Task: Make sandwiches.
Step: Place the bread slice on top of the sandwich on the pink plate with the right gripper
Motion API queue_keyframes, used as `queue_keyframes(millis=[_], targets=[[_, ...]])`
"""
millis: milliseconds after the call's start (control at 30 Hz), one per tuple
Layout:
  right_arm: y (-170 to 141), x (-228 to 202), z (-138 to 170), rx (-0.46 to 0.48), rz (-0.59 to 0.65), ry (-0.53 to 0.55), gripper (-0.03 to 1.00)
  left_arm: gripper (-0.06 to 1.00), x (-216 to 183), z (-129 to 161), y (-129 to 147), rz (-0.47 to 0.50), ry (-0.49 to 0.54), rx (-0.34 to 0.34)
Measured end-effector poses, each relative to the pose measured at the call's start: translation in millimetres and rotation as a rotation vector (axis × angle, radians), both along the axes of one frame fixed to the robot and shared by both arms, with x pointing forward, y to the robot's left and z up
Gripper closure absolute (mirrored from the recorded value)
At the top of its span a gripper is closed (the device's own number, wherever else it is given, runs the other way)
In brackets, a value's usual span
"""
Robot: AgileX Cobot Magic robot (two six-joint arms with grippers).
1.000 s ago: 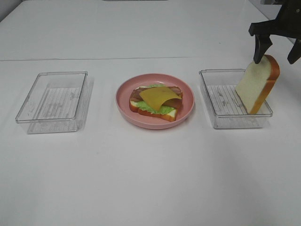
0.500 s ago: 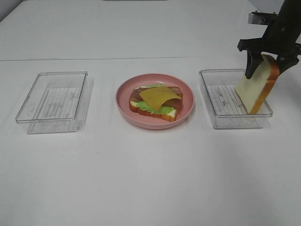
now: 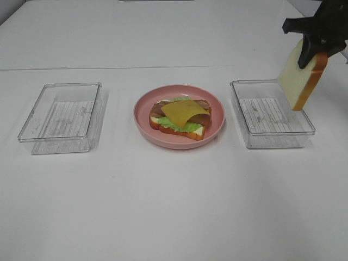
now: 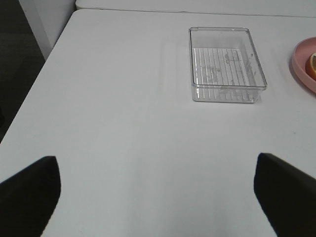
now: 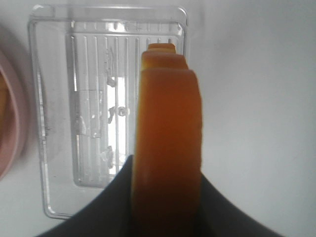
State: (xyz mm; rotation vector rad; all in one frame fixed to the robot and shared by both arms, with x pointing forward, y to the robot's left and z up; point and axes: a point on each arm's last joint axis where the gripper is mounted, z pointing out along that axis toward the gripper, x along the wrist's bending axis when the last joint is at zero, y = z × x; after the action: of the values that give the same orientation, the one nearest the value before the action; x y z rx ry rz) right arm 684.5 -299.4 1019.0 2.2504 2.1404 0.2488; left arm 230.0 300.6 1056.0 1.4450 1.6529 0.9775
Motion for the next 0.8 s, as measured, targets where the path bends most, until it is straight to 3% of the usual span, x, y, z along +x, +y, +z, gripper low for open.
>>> queue_keyframes(millis=[167,333,400,433,500,600,667,800], targets=[[11.7,-9.9,33.6,0.095,0.027,-0.078,0.73,-0.04,0.0,0.0,0.0,0.000,0.000,0.000],[36.8,-15.4,45.5,0.125,0.092,-0.104,0.73,-0.04,0.0,0.0,0.0,0.000,0.000,0.000],[67.1,-19.4,46.7,0.142,0.159,-0.101,0.73,-0.04,0.0,0.0,0.0,0.000,0.000,0.000],[67.1,-19.4,46.7,0.142,0.159,-0.101,0.73,-0.04,0.0,0.0,0.0,0.000,0.000,0.000],[116.3,-28.0,48.0,0.185,0.261,-0.112,0.73,-0.04,0.0,0.0,0.0,0.000,0.000,0.000],[128.7,-30.2,48.8,0.204,0.282,-0.122,0.73,-0.04,0.0,0.0,0.0,0.000,0.000,0.000],[160.8,-35.2,46.0,0.277,0.326,-0.133,0.73,-0.04,0.0,0.0,0.0,0.000,0.000,0.000],[184.5,-37.5,38.8,0.343,0.347,-0.127,0.73,-0.04,0.0,0.0,0.0,0.000,0.000,0.000]])
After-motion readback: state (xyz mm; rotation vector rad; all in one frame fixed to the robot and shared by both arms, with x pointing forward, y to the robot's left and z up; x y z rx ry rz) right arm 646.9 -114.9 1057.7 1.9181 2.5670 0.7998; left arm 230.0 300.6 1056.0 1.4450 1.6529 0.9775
